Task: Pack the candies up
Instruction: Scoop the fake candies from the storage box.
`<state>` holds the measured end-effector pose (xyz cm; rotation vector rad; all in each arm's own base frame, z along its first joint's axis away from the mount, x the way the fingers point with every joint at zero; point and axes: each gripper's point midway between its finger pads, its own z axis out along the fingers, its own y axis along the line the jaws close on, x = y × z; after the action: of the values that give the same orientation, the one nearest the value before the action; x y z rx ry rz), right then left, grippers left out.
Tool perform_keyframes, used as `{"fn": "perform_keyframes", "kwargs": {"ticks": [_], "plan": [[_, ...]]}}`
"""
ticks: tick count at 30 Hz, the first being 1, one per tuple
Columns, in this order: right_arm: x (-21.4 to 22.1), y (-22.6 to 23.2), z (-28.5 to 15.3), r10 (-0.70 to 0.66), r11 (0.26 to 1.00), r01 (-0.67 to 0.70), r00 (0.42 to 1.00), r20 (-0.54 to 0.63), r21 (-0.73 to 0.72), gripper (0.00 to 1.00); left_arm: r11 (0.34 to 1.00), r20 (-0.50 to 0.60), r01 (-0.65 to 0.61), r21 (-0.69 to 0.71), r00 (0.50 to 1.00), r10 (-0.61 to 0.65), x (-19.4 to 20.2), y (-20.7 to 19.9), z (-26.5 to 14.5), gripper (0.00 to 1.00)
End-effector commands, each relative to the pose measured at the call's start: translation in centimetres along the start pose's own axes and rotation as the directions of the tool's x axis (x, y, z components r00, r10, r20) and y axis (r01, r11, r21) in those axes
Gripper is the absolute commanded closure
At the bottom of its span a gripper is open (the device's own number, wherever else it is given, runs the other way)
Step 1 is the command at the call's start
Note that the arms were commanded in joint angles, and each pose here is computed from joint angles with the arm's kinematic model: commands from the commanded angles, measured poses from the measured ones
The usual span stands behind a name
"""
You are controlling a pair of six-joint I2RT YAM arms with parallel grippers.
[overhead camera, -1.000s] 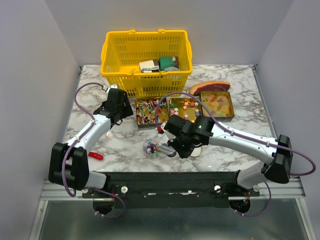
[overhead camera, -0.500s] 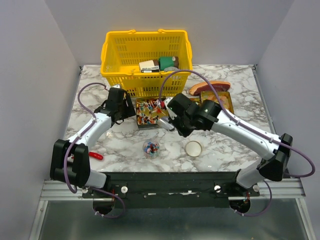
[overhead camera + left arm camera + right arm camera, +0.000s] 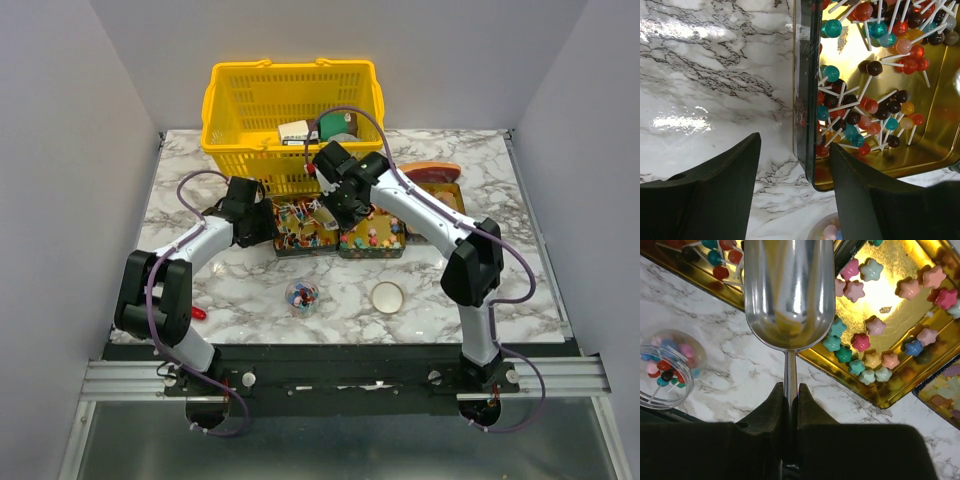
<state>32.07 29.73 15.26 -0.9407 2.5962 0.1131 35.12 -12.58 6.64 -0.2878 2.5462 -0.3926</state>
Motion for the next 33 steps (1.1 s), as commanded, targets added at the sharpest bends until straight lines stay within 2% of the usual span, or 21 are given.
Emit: {"fn": "perform_keyframes", "kwargs": {"ticks": [1, 4, 11, 17, 25, 31, 33], "plan": [[1.9, 0.5, 0.5, 0.01, 0.998, -0.017, 0.995, -0.103, -0.063, 0.99, 0.999, -0.023, -0.003, 0.036, 1.0, 0.004, -0.1, -1.0, -0.1, 0.36], [3.0, 0.5, 1.5, 0.009, 0.998, -0.018, 0.989, -0.148, -0.06, 0.99, 0.999, -0.025, -0.009, 0.033, 1.0, 0.01, 0.0, -1.0, 0.0, 0.39], [2.6, 1.0, 2.4, -0.002, 0.996, -0.012, 0.989, -0.148, -0.091, 0.99, 1.0, -0.043, -0.02, 0.015, 0.999, 0.021, 0.4, -0.8, 0.6, 0.55], [3.1, 1.2, 4.2, -0.011, 0.995, -0.008, 0.981, -0.191, -0.099, 0.99, 0.999, -0.062, -0.032, 0.004, 0.998, 0.032, 1.0, -0.9, 1.0, 0.6], [1.6, 1.0, 6.3, 0.004, 0.998, -0.016, 0.984, -0.181, -0.068, 0.99, 0.999, -0.067, -0.043, -0.004, 0.997, 0.043, 1.2, -1.0, 1.2, 0.7], [1.2, 0.4, 8.6, 0.022, 0.999, -0.026, 0.983, -0.181, -0.021, 0.99, 0.998, -0.068, -0.055, -0.009, 0.996, 0.054, 1.2, -1.0, 1.2, 0.86], [1.2, 0.2, 9.3, 0.024, 1.0, -0.026, 0.984, -0.174, -0.009, 0.99, 0.998, -0.069, -0.061, -0.008, 0.996, 0.06, 1.2, -1.1, 1.3, 0.94]]}}
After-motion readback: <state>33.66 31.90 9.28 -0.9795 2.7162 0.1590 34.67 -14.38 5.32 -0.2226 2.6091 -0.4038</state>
